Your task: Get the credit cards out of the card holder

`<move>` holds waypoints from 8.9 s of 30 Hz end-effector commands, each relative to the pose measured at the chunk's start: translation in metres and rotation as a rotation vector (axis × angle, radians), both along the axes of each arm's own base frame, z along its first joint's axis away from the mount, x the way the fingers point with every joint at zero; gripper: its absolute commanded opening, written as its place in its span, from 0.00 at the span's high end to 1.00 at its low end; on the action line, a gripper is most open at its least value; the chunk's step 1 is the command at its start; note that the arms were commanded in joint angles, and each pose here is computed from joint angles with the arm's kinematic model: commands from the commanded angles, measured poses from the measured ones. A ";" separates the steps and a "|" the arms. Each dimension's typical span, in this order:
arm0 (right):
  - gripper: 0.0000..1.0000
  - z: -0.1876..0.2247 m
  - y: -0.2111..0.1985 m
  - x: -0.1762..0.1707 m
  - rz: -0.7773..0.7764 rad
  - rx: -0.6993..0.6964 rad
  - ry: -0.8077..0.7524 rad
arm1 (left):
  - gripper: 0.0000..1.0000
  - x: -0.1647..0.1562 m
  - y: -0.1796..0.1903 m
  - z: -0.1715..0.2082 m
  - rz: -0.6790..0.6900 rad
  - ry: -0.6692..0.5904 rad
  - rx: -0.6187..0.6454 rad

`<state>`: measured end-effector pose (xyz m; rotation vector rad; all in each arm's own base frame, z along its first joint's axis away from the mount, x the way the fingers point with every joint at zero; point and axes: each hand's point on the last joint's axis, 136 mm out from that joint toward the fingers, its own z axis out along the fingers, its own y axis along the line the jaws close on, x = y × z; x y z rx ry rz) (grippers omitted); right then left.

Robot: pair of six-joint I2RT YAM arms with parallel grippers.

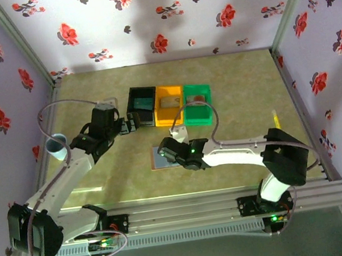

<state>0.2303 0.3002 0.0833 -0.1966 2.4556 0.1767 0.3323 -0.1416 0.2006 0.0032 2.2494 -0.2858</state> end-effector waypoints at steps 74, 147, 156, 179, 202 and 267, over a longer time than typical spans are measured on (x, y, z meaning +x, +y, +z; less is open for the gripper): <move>0.48 -0.060 -0.016 -0.009 -0.081 -0.041 0.078 | 0.00 -0.001 -0.015 0.003 -0.090 0.008 0.026; 0.54 -0.049 -0.031 -0.011 -0.069 0.075 0.079 | 0.00 -0.122 -0.072 -0.113 0.027 0.574 -0.202; 0.54 -0.053 -0.031 -0.010 -0.070 0.078 0.095 | 0.00 -0.127 -0.071 -0.139 0.058 0.654 -0.155; 0.56 -0.039 -0.038 -0.011 -0.070 0.111 0.077 | 0.00 -0.134 -0.078 -0.164 0.112 0.787 0.027; 0.54 -0.058 -0.038 -0.013 -0.079 0.112 0.114 | 0.00 -0.152 -0.075 -0.197 0.118 0.879 0.100; 0.65 -0.026 -0.003 -0.018 0.010 0.350 0.113 | 0.00 -0.163 -0.077 -0.213 0.095 0.902 0.077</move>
